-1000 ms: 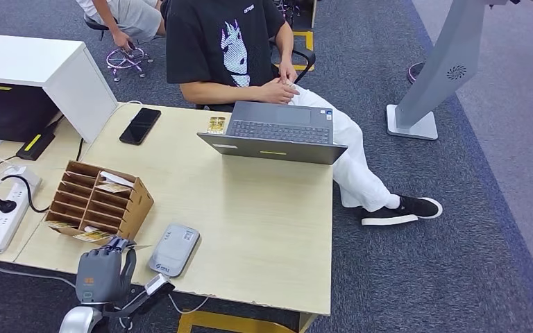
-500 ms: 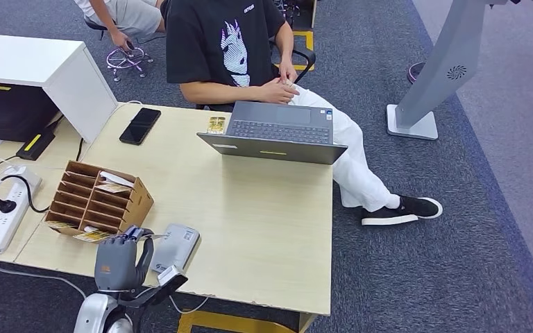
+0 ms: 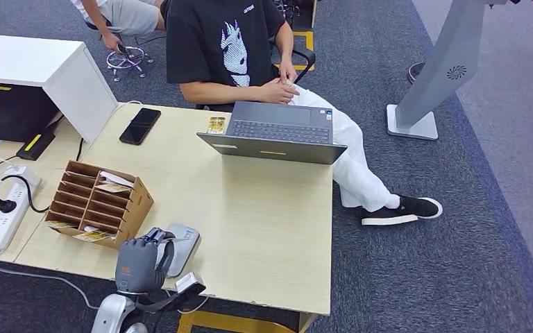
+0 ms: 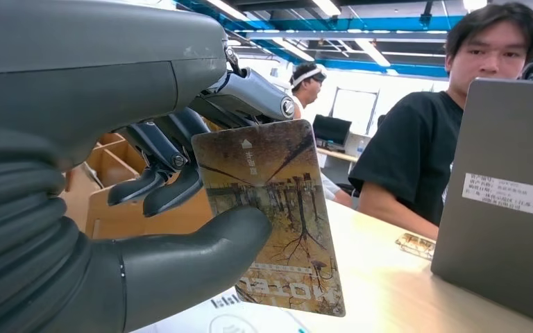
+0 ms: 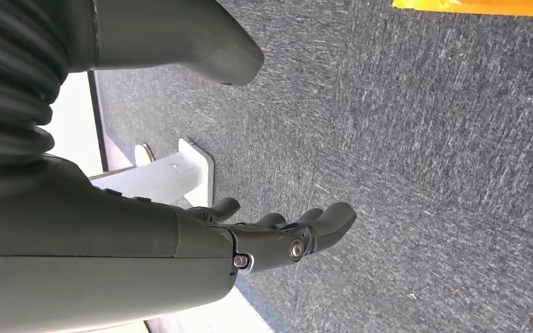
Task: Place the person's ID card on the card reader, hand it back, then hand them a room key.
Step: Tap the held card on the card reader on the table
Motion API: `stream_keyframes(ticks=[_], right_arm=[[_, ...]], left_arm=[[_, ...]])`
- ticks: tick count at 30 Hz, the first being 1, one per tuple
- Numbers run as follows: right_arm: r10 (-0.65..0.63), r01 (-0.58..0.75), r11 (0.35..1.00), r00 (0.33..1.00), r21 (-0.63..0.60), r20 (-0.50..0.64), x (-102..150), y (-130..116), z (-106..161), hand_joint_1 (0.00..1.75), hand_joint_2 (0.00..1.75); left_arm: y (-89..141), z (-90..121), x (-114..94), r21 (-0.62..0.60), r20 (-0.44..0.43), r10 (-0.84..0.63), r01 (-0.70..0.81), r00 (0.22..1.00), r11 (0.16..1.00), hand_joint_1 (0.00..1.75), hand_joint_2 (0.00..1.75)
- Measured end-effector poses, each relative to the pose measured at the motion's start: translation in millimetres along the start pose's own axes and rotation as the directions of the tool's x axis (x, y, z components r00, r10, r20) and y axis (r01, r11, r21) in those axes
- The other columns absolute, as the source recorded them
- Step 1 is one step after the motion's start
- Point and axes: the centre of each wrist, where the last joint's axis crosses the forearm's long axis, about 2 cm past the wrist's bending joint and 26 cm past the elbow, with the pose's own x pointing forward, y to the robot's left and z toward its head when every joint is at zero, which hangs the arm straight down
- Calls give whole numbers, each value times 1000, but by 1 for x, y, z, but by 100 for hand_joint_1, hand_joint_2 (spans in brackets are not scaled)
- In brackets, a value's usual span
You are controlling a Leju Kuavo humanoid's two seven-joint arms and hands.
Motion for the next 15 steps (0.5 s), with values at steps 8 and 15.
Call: stream_keyframes(ticks=[8,15], right_arm=[[-23,23,1000,1000,21,-5,-2,0,0,0,175],[-51,52,998,998,31,-20,-3,0,-1,0,175]], left_arm=[[-3,19,-7,-108,-51,-97,91,994,990,175,175],[4,34,-28,-135,-40,-236,229,971,964,175,175]])
